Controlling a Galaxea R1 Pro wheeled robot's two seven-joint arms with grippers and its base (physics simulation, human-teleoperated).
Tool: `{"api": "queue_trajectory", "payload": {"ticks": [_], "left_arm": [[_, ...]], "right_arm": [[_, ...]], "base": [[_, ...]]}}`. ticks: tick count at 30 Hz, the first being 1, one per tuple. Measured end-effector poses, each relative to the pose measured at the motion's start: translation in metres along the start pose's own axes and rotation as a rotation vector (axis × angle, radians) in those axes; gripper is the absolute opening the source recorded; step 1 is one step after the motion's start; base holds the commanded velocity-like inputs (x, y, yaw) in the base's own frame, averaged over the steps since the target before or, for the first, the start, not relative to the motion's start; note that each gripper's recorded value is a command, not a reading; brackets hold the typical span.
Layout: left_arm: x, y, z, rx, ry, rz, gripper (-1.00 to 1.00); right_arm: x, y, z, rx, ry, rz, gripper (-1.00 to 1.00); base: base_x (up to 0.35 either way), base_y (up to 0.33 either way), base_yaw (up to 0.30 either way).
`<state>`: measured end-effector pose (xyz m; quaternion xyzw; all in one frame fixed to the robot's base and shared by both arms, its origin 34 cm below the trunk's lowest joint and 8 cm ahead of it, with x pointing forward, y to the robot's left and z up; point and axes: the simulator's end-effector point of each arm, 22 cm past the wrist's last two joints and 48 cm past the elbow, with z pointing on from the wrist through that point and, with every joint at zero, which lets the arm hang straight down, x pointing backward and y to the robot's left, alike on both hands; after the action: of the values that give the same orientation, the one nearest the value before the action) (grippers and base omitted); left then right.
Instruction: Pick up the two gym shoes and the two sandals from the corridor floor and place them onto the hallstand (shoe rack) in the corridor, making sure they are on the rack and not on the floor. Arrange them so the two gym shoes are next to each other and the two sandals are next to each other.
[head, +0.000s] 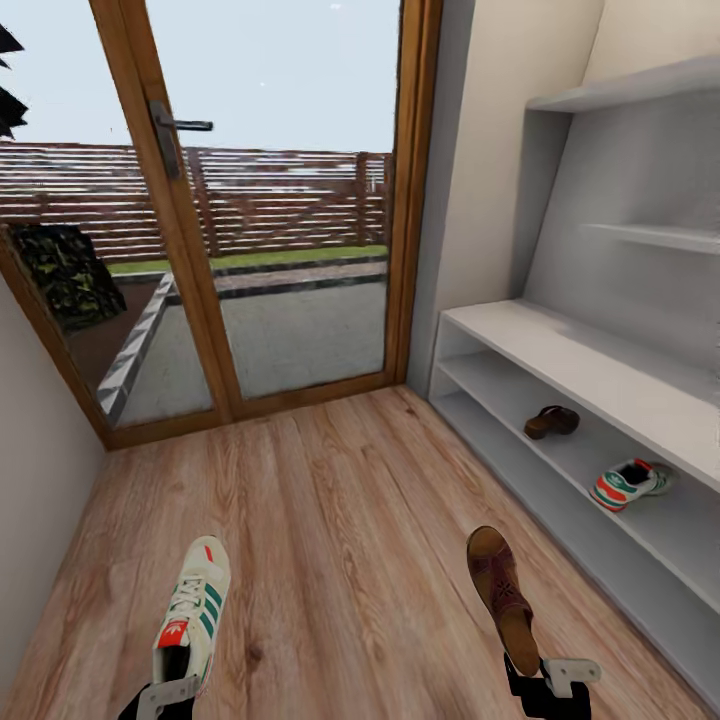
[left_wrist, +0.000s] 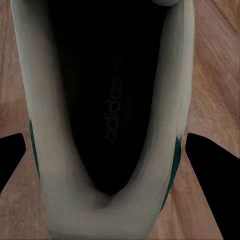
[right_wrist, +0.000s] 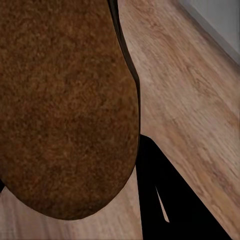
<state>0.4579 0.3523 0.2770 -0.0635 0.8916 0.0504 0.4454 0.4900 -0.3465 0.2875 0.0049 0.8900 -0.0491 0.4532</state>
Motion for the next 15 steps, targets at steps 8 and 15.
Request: {"api": "queue_trajectory", "payload": {"ticks": [8,15], "left_arm": [[0.0002,0.0004,0.0,-0.001,0.001,0.0,-1.0],[0.0004,0.0003,0.0001,0.0,0.001,0.0,-1.0]], "right_arm": [[0.0001,0.0,0.0001,0.0,0.0,0.0,-1.0],[0.0001,0.0,0.0002,0.0,0.0,0.0,-1.0]], "base": [[0.248,0.218,-0.266],[0.087,0.076,-0.266]]}}
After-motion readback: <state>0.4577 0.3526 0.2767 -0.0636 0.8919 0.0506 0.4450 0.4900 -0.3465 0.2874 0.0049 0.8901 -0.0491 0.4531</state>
